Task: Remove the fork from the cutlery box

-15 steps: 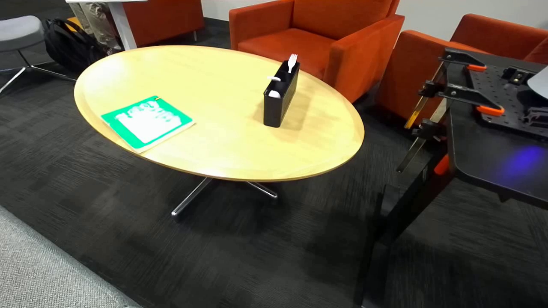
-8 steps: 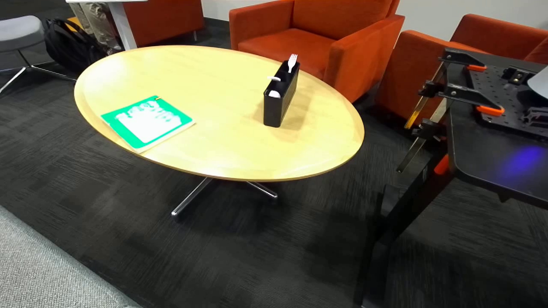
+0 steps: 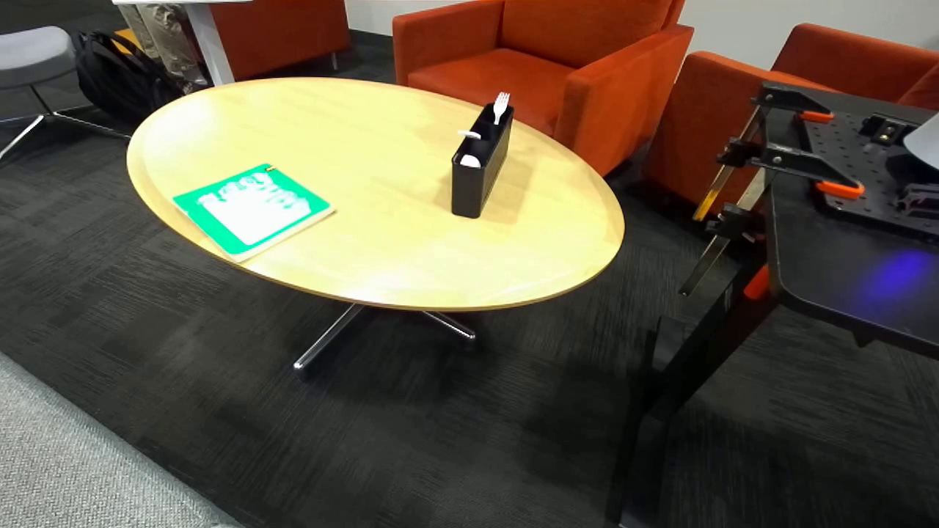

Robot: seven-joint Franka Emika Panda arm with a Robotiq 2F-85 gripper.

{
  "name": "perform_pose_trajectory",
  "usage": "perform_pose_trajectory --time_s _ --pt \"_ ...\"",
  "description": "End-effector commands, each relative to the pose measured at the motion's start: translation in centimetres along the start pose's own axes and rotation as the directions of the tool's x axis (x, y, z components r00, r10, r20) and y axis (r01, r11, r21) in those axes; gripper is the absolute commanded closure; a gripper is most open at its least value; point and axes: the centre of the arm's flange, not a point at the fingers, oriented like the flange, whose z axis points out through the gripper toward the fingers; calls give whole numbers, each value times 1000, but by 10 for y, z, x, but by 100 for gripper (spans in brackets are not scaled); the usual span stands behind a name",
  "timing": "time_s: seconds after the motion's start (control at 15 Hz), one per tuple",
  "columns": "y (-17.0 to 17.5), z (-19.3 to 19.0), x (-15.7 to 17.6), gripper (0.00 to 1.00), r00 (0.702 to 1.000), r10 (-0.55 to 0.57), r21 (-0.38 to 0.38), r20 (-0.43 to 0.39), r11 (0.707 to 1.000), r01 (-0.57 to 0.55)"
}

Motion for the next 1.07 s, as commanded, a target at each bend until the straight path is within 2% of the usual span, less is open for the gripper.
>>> perform_pose_trajectory --time_s 0.0,0.07,0.13,0.27,0.67,0.87,1.0 --pt "-38 39 35 0 980 199 -3 -24 980 -199" --pt "-45 50 37 0 967 253 -6 -25 967 -253" --pt "-27 38 20 0 987 162 -11 -17 987 -162" --pt "-32 52 21 0 986 169 -25 -5 985 -169" --pt "-34 51 24 0 980 198 -9 -3 980 -198" --pt "-52 77 25 0 933 360 -40 -26 932 -361" --pt "-63 99 29 0 883 466 -25 -56 884 -468"
